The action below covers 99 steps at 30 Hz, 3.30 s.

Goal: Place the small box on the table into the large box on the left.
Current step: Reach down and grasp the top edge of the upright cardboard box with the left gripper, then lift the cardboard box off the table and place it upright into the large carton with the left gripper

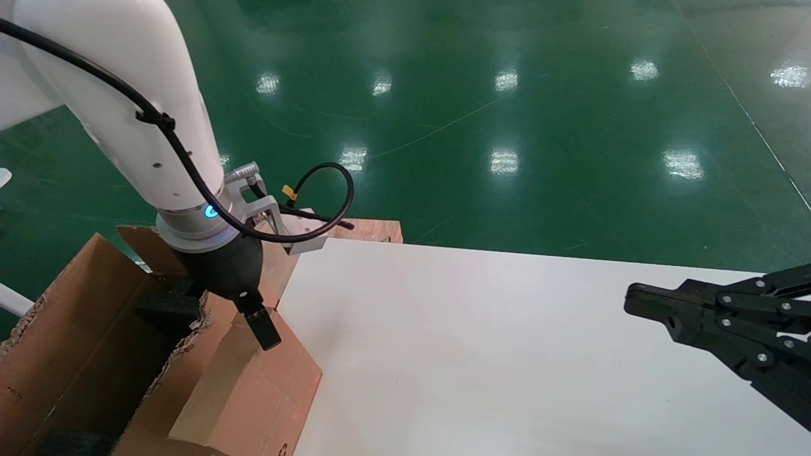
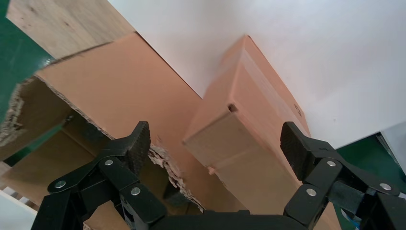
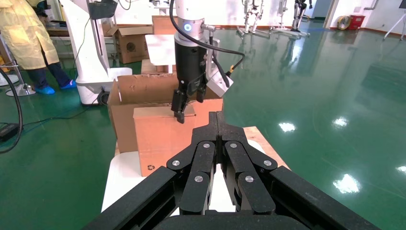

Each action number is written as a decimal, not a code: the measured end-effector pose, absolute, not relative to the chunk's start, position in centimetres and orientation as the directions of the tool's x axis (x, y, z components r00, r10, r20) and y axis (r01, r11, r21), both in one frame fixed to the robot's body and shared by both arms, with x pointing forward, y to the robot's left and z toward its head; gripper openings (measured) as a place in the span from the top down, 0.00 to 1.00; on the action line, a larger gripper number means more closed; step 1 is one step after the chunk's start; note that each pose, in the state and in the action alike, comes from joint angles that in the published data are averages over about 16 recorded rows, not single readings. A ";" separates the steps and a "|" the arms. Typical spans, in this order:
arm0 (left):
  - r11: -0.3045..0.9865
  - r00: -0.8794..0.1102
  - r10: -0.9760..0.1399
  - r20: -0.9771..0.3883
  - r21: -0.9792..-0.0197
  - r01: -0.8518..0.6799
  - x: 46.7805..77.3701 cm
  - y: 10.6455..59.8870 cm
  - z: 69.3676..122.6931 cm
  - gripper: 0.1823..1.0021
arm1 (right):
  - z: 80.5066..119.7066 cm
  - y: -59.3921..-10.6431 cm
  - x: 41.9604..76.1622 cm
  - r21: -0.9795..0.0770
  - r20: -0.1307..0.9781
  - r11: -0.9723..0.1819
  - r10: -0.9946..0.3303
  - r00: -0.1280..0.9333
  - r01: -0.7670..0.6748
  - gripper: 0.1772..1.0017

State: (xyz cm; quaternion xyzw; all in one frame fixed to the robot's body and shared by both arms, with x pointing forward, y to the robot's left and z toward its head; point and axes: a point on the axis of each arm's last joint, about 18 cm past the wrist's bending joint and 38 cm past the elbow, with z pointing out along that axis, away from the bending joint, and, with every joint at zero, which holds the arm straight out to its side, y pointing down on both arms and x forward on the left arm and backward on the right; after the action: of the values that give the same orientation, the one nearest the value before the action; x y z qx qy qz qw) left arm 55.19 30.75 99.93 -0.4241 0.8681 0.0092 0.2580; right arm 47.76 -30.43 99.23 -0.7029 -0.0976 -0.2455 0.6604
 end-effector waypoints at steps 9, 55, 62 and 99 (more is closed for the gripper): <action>0.639 -0.536 -0.731 -0.423 -0.150 -0.754 54.4 31.3 98.8 0.00 | 99.2 -30.4 47.8 -0.880 0.474 -0.109 -0.187 0.860 0.462 0.98; 0.637 -0.581 -0.736 -0.348 -0.066 -0.768 53.8 31.5 96.6 0.10 | 99.2 -30.4 47.8 -0.881 0.474 -0.108 -0.188 0.860 0.461 0.76; 0.638 -0.581 -0.735 -0.350 -0.066 -0.767 53.8 31.5 96.6 0.23 | 99.2 -30.4 47.8 -0.881 0.474 -0.108 -0.188 0.860 0.461 0.59; 0.632 -0.267 -0.763 -0.589 -0.594 -0.498 50.8 37.1 119.4 0.83 | 99.2 -30.4 47.8 -0.881 0.474 -0.108 -0.188 0.860 0.461 0.00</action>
State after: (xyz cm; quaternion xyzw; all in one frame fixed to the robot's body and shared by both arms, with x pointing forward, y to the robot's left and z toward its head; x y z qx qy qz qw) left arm 50.85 37.13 119.41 -0.4028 0.7823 -0.1466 0.4519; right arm 47.77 -30.44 99.23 -0.7027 -0.0974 -0.2456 0.6606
